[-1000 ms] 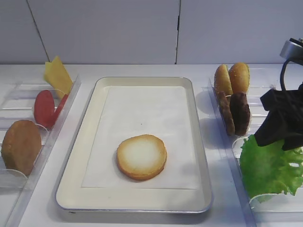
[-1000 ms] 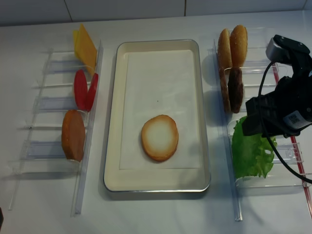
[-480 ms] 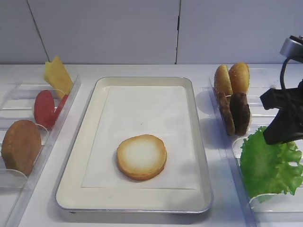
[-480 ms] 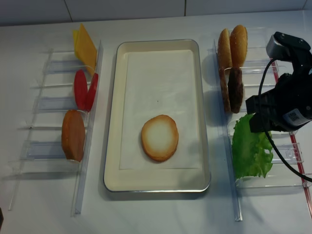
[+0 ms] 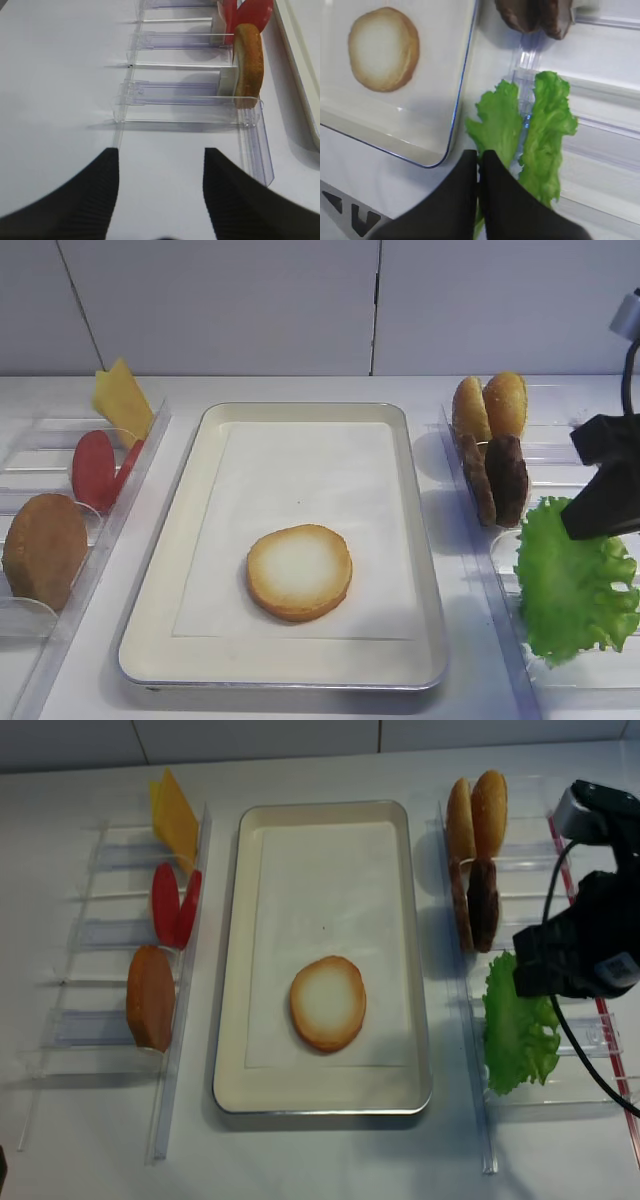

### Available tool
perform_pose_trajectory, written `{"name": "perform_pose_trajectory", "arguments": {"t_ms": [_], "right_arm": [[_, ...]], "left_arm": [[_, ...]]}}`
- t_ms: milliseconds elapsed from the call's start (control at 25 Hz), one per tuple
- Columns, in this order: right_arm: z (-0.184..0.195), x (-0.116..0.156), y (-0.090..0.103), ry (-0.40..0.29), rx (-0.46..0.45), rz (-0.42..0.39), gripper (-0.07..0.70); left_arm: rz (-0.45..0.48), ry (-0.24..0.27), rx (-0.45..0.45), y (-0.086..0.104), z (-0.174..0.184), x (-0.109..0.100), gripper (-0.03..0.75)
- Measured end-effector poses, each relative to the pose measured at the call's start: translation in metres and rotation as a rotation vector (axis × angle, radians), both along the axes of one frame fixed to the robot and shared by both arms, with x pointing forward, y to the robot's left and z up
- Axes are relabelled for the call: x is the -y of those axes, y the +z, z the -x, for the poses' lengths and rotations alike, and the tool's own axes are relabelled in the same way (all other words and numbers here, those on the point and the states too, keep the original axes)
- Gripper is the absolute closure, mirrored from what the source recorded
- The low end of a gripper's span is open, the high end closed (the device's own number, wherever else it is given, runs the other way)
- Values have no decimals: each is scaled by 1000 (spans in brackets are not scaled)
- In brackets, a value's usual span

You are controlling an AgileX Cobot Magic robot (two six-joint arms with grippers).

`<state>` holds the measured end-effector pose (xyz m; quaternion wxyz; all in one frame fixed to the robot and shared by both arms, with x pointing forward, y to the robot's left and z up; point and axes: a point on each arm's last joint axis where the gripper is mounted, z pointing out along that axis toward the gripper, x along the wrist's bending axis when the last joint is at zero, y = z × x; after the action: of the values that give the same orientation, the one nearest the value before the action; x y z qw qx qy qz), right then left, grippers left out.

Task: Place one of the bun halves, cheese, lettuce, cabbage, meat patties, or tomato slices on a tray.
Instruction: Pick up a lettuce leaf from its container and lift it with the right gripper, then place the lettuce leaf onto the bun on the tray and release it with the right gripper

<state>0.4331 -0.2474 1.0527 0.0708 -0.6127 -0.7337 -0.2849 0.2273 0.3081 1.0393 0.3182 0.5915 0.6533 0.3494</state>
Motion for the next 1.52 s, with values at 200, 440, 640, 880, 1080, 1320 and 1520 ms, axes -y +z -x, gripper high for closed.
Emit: {"name": "perform_pose_trajectory", "arguments": {"t_ms": [200,440,640,880,1080,1320,1520], "right_arm": [[19,-4,22,9,81,-65,596],[34,-12,41,32,132,-176,596],[31,-13,64,53,198,-199,596],[30,-14,90,51,272,-208,596],[33,-30,92,80,277,-158,596],[25,-71,75,159,220,-121,596],[9,-121,57,264,168,-106,596]], "left_arm": [[0,0,0,0,0,0,322],[0,0,0,0,0,0,323],[0,0,0,0,0,0,323],[0,0,0,0,0,0,323],[0,0,0,0,0,0,323],[0,0,0,0,0,0,323],[0,0,0,0,0,0,323]]}}
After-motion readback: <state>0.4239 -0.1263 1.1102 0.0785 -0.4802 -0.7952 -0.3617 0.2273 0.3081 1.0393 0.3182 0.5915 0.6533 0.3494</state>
